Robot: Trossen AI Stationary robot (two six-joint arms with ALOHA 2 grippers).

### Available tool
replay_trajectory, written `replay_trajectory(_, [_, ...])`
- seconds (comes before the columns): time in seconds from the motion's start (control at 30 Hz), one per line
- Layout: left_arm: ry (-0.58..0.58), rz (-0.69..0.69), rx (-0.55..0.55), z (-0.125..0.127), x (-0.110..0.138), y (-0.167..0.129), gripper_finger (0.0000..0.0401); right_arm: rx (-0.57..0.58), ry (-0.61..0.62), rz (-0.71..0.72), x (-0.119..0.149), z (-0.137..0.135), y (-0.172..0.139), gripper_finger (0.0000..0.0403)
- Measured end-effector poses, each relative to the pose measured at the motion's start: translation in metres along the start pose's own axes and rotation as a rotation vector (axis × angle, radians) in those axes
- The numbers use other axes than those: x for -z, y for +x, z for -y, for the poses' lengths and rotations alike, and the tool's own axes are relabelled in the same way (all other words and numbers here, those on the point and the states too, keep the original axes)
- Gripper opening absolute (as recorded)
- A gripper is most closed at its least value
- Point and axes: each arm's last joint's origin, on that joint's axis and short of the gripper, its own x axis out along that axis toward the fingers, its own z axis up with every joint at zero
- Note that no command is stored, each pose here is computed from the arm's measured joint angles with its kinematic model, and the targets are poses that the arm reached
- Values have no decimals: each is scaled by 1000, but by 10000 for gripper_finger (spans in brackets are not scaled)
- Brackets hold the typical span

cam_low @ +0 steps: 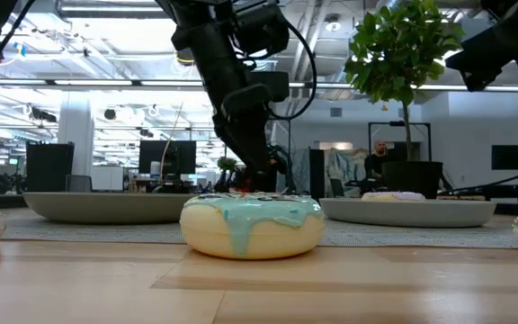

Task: Pick & Place donuts
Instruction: Put the big pink donut into the blue plate

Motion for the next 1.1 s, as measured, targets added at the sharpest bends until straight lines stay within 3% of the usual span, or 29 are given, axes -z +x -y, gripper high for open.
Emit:
replay_trajectory(0.5, [40, -37, 1, 0, 4, 0, 308, 0, 0, 0, 0, 0, 0, 133])
replay_trajectory(0.67, [57, -39, 82, 1, 3, 0, 321, 0, 0, 0, 0, 0, 0, 134])
replay_trajectory(0.93, [67, -21, 74, 1, 2, 0, 325, 0, 0, 0, 0, 0, 0, 134])
replay_trajectory(1.1, [88, -18, 141, 2, 1, 0, 326, 0, 0, 0, 0, 0, 0, 133])
